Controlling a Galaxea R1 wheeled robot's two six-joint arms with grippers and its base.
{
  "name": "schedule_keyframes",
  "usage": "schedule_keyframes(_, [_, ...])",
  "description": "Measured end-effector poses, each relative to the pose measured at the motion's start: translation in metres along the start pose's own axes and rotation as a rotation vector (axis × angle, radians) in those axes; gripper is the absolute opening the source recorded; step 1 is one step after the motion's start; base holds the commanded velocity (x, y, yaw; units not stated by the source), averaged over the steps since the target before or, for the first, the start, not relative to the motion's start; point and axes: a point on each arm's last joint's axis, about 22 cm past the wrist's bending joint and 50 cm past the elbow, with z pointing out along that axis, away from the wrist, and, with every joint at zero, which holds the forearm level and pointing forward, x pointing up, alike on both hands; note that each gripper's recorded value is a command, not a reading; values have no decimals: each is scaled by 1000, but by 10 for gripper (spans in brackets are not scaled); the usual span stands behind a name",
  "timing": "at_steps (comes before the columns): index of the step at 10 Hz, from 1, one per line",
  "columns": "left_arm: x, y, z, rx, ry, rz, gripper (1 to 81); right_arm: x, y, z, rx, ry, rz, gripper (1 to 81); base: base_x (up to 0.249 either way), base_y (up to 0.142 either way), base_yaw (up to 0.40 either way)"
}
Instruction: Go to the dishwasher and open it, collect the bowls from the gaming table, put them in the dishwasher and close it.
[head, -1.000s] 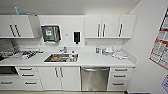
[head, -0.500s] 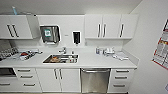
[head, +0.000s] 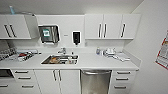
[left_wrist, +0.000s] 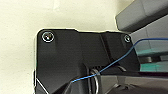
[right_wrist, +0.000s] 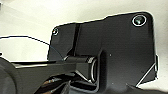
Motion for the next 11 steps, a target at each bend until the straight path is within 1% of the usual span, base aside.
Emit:
schedule_keyframes(3, [-1, 0, 0, 0, -2, -1, 811, -1, -2, 1, 3, -1, 1, 811, 91, 0, 0])
schedule_keyframes(4, [8, 0, 1, 0, 8, 2, 811, 6, -1, 1, 1, 7, -2, 811, 90, 0, 0])
schedule_keyframes(5, [9, 0, 1, -1, 13, 3, 811, 6, -1, 1, 1, 8, -1, 811, 90, 0, 0])
schedule_keyframes(7, [4, 0, 0, 0, 6, 1, 811, 3, -1, 1, 1, 5, 0, 811, 90, 0, 0])
schedule_keyframes(9, [-9, 0, -1, 0, -9, -4, 811, -7, -2, 0, 2, -7, 3, 811, 90, 0, 0])
schedule_keyframes(11, [3, 0, 0, 0, 8, 1, 811, 3, -1, 1, 1, 8, -2, 811, 84, 0, 0])
